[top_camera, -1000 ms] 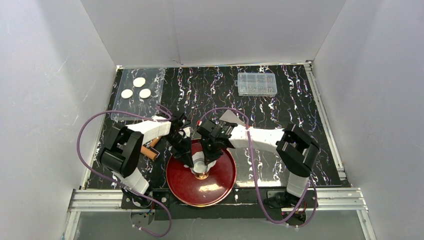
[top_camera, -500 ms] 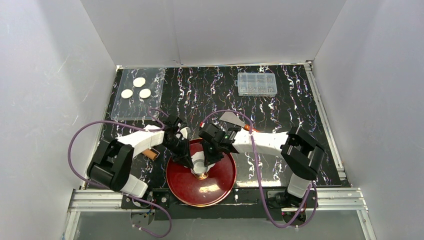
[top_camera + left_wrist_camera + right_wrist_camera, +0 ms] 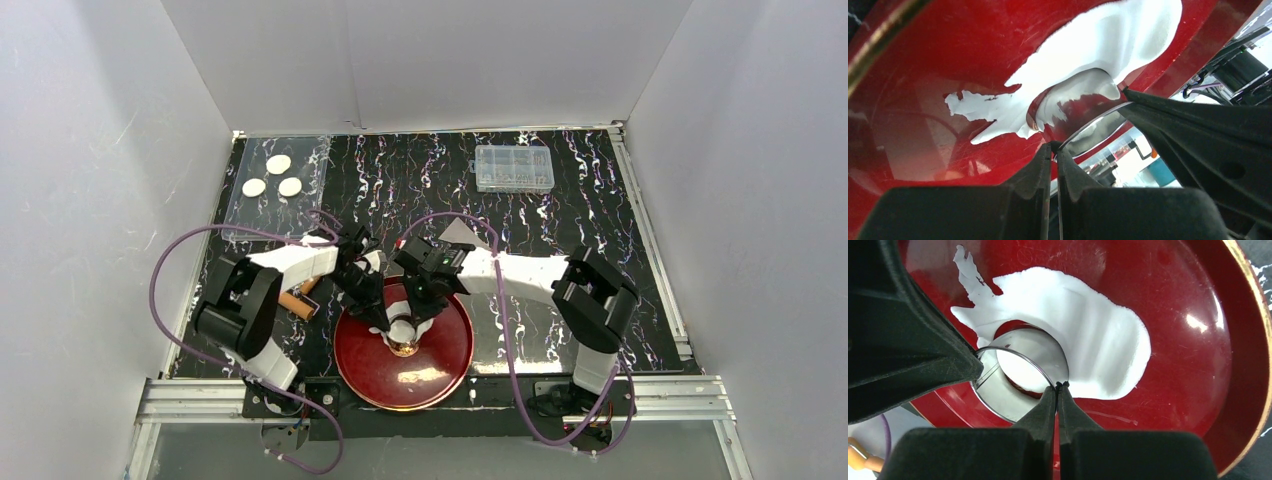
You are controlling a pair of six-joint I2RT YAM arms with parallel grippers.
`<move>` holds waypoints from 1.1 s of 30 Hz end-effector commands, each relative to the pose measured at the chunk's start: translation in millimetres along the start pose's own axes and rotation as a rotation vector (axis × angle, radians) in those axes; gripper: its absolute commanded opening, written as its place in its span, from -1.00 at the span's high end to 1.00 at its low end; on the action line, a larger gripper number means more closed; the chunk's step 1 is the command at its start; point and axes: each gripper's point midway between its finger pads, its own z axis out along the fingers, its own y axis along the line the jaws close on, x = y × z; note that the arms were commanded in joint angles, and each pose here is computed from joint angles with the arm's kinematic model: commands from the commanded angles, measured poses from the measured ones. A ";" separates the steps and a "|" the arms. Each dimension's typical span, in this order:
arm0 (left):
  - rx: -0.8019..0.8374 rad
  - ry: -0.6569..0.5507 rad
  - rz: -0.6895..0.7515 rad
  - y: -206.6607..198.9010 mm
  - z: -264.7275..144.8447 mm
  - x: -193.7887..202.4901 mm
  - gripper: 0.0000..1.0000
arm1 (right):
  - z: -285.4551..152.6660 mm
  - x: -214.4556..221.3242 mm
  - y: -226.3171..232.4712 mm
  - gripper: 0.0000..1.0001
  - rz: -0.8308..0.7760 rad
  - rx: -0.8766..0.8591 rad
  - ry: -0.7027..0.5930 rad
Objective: Roll out the dumpling wrappers from the dough
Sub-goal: Press the dumpling wrapper on the work surface.
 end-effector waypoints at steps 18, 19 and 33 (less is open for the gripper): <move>-0.278 -0.184 0.074 68.3 15.3 -24.0 1.00 | 8.1 28.3 -4.7 0.97 -0.036 0.053 0.081; -0.291 -0.192 0.083 68.1 13.7 -30.0 1.00 | 9.2 24.7 -7.4 0.97 -0.029 0.058 0.080; -0.205 -0.222 0.106 64.6 6.0 4.7 1.00 | -1.1 58.0 1.2 0.97 -0.009 0.030 0.099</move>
